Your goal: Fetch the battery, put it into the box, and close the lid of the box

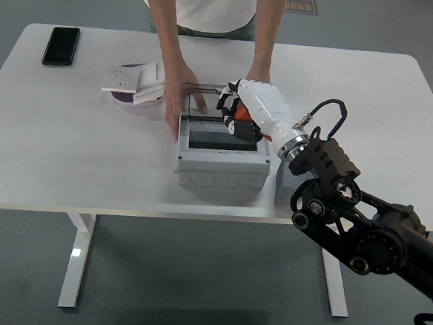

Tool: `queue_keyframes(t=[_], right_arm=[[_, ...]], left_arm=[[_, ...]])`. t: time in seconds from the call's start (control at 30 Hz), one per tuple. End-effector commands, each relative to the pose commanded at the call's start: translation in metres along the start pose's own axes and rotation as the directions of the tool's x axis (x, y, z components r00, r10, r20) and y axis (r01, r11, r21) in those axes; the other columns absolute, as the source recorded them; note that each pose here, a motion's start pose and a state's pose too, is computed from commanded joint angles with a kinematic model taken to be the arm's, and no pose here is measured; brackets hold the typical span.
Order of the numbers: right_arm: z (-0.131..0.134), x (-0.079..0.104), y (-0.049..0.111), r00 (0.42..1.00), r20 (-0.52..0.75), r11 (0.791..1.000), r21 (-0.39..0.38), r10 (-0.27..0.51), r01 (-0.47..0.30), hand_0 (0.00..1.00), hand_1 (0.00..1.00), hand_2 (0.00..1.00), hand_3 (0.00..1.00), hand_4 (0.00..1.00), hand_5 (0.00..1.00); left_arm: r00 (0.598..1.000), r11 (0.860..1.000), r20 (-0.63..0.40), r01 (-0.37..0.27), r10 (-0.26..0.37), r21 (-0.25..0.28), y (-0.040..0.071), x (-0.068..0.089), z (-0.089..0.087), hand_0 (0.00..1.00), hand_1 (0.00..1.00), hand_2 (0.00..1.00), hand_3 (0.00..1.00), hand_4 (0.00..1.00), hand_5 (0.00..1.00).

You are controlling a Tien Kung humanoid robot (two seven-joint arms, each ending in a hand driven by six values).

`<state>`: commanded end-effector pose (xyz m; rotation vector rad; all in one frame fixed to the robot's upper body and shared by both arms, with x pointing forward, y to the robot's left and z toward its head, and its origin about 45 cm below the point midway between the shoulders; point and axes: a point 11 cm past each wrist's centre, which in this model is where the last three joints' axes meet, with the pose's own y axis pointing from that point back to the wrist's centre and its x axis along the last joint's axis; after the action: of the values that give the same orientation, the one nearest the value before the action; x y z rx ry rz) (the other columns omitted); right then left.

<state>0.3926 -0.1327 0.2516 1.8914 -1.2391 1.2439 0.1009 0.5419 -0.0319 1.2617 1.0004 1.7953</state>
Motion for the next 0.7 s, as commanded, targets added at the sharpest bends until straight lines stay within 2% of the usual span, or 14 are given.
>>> queue_keyframes(t=[0.2,0.4,0.7], right_arm=[[-0.011,-0.012,-0.006,0.999,-0.03,0.998,0.052,-0.026,0.028,0.209,0.23,0.302,0.319,0.077,0.002],[-0.012,-0.023,-0.015,0.997,-0.074,0.996,0.085,-0.02,0.027,0.208,0.231,0.301,0.319,0.077,0.002],[-0.015,-0.033,-0.022,0.992,-0.122,0.99,0.131,-0.028,0.044,0.207,0.231,0.301,0.318,0.075,0.002]], left_arm=[[1.0,1.0,0.003,0.0,0.0,-0.001,0.0,0.0,0.002,0.641,0.747,0.59,0.507,0.421,0.002],[1.0,1.0,0.009,0.001,-0.001,0.0,0.0,0.0,0.002,0.641,0.746,0.59,0.507,0.42,0.002],[1.0,1.0,0.014,0.0,0.0,0.0,0.001,0.001,0.004,0.641,0.747,0.59,0.507,0.422,0.002]])
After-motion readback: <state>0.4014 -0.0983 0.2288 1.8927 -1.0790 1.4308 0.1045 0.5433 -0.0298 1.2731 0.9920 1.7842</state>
